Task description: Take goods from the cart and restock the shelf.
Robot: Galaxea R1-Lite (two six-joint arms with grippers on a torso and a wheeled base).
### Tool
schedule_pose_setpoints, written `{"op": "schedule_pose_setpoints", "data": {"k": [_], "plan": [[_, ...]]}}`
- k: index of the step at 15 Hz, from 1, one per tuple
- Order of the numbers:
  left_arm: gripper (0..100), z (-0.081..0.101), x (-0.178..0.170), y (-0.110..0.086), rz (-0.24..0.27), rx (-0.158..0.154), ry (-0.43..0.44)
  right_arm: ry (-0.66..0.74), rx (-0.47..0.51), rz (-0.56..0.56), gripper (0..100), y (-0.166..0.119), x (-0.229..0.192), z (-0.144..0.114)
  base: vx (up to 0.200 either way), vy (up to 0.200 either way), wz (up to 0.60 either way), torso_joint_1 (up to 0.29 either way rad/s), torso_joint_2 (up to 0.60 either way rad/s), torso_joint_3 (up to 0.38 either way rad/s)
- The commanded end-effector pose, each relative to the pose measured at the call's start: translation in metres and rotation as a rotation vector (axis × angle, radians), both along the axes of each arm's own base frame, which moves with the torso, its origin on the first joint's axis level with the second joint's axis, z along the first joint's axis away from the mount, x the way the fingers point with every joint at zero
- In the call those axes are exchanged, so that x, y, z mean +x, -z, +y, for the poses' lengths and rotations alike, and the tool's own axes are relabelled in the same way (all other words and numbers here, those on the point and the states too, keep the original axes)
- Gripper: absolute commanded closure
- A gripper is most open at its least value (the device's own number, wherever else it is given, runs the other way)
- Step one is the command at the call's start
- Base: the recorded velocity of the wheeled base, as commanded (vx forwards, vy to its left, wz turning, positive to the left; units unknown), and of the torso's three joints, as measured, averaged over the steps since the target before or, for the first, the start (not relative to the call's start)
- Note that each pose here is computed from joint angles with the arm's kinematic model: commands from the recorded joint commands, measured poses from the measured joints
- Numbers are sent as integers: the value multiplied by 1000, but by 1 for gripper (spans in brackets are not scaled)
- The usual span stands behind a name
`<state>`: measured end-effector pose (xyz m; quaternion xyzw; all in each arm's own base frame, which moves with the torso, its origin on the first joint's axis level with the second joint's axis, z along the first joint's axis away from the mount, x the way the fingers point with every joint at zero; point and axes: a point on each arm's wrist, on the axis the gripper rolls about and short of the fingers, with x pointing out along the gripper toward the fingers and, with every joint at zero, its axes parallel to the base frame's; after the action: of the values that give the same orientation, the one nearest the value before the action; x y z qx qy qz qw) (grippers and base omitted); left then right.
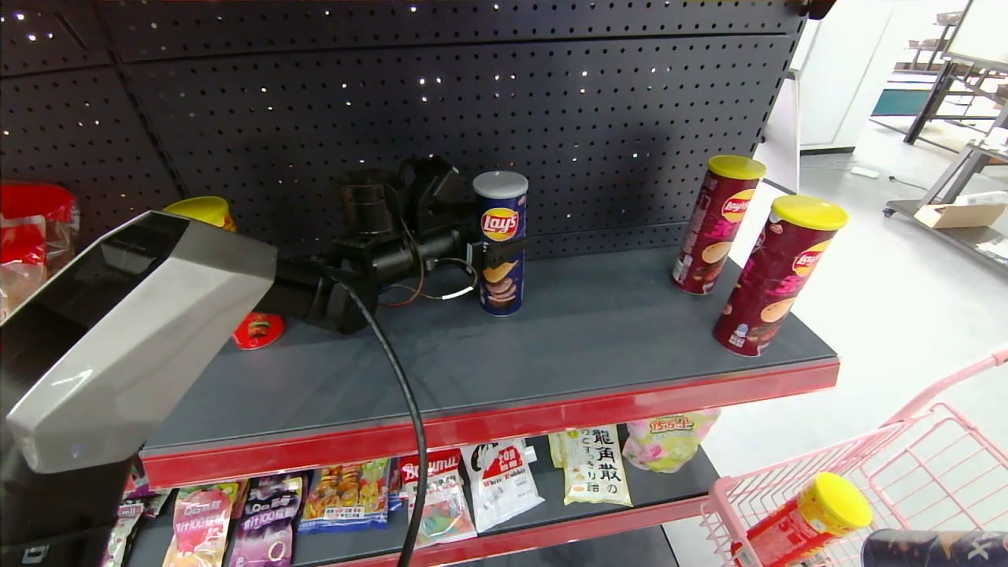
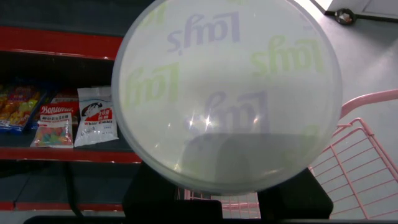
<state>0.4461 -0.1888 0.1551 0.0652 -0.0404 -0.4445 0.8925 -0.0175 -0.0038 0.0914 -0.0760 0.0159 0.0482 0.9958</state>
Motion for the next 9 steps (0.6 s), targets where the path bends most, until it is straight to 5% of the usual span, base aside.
{"op": "schedule_pose_setpoints", "data": {"k": [1, 9], "plan": [[0, -1, 2, 4, 8, 3, 0, -1, -1, 4, 100, 1, 0, 0, 0, 0, 0, 0, 0, 0], [0, -9, 9, 5, 12, 4, 11, -1, -2, 8, 100, 2, 1, 0, 0, 0, 0, 0, 0, 0]]}}
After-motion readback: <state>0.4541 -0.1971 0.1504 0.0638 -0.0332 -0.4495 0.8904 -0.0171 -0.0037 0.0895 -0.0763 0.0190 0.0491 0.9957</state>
